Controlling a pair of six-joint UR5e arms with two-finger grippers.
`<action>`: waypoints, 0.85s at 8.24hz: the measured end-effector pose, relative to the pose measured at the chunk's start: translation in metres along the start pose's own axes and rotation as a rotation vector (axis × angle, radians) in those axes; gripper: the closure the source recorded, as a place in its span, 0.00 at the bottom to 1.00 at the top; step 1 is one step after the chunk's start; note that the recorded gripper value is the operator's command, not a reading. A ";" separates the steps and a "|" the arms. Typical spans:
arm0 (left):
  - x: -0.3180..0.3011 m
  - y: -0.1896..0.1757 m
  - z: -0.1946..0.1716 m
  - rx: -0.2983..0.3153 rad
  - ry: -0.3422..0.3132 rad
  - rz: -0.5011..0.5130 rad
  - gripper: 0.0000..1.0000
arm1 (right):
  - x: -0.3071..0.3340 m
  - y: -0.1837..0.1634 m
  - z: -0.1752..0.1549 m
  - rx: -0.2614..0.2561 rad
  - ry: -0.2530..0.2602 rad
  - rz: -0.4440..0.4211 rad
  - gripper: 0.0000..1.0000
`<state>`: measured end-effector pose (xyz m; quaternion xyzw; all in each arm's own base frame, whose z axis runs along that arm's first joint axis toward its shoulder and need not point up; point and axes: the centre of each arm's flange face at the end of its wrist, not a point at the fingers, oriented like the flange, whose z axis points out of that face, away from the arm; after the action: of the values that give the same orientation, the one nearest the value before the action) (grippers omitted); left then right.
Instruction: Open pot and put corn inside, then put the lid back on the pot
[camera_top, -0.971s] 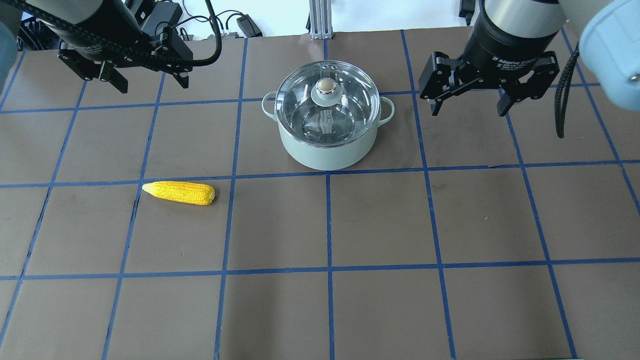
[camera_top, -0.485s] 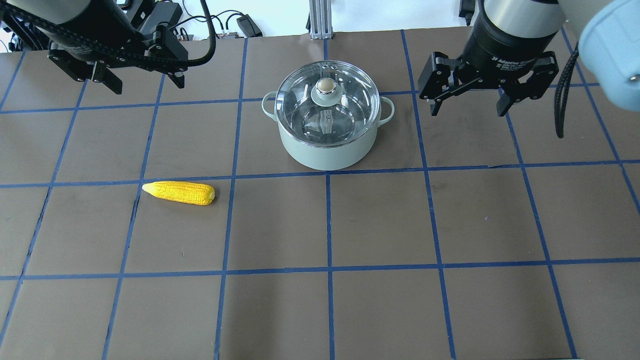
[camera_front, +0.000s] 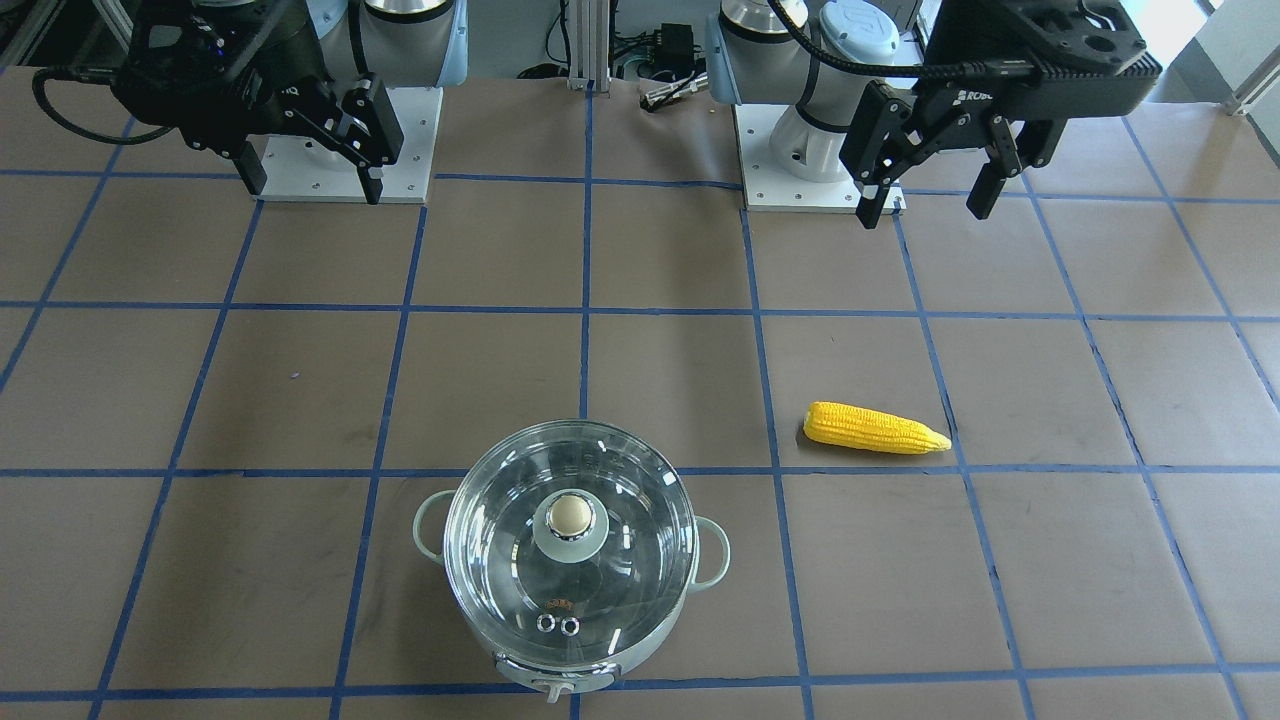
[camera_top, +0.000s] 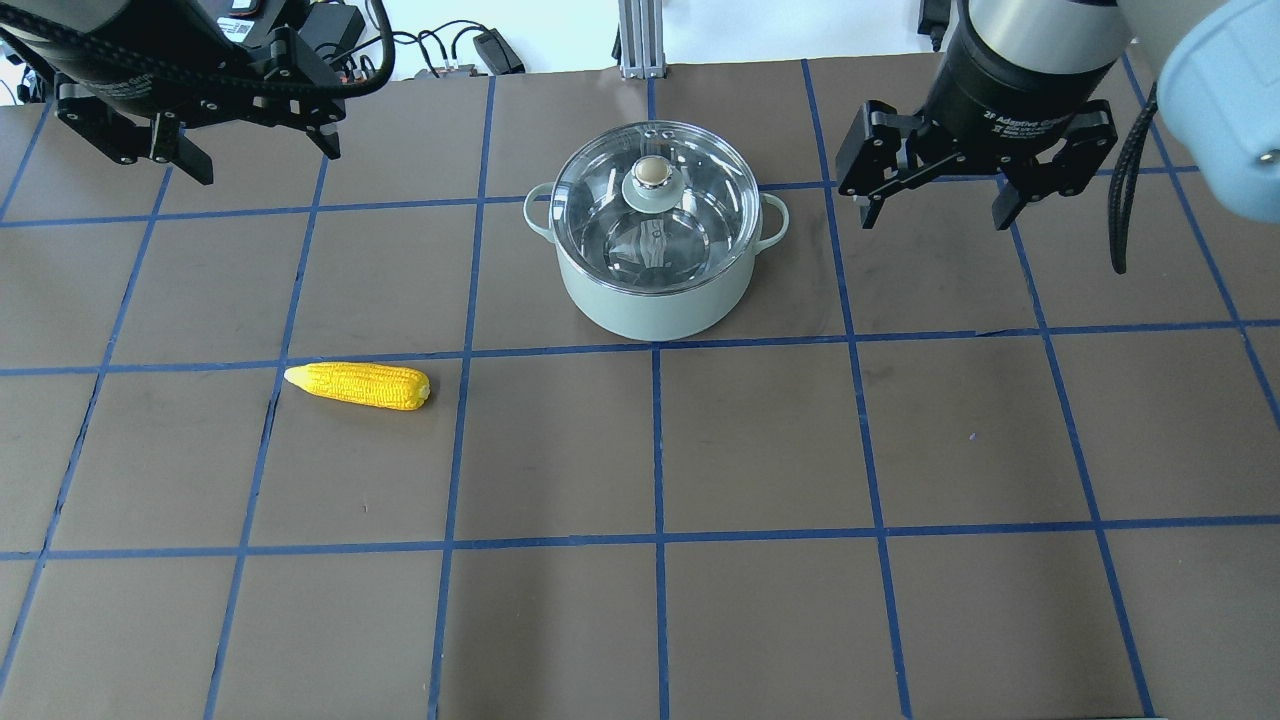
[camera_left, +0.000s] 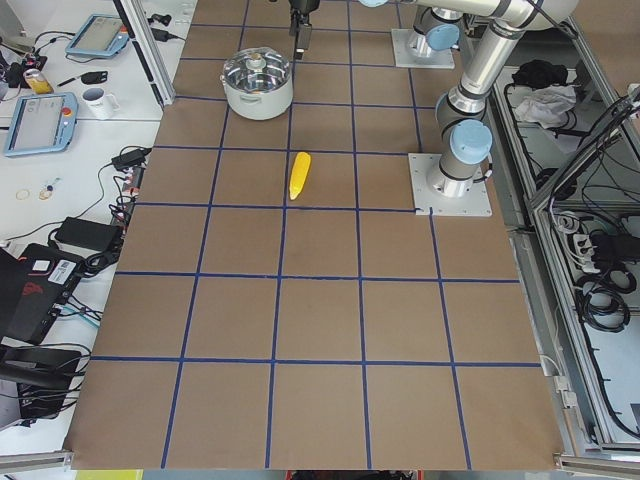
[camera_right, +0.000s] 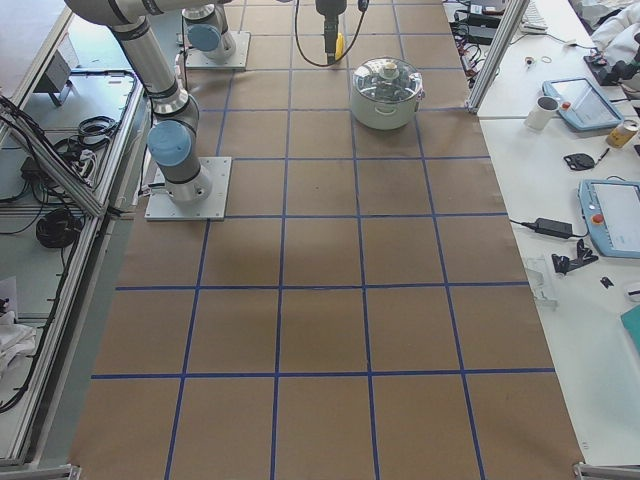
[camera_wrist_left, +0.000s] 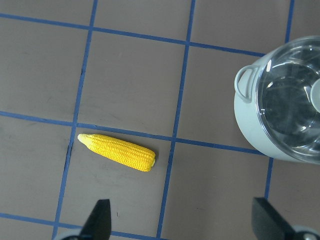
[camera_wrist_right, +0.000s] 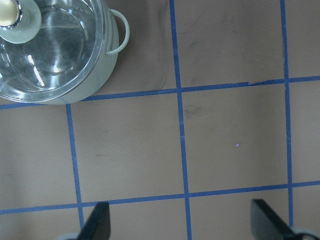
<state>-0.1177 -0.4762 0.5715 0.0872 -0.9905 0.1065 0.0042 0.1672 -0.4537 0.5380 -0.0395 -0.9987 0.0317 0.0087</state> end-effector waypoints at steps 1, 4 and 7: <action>-0.008 -0.004 0.002 0.000 -0.015 -0.112 0.00 | 0.000 0.000 0.000 0.001 -0.001 0.000 0.00; -0.038 -0.019 0.013 -0.007 -0.040 -0.378 0.00 | -0.004 0.000 0.000 -0.002 -0.033 -0.009 0.00; -0.046 -0.022 0.030 -0.028 -0.059 -0.654 0.00 | -0.004 0.000 0.000 -0.003 -0.044 -0.013 0.00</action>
<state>-0.0679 -0.4956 0.5460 0.4036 -0.9111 0.0832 0.0105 0.1713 -0.4541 0.5382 -0.0321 -0.9989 0.0311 -0.0130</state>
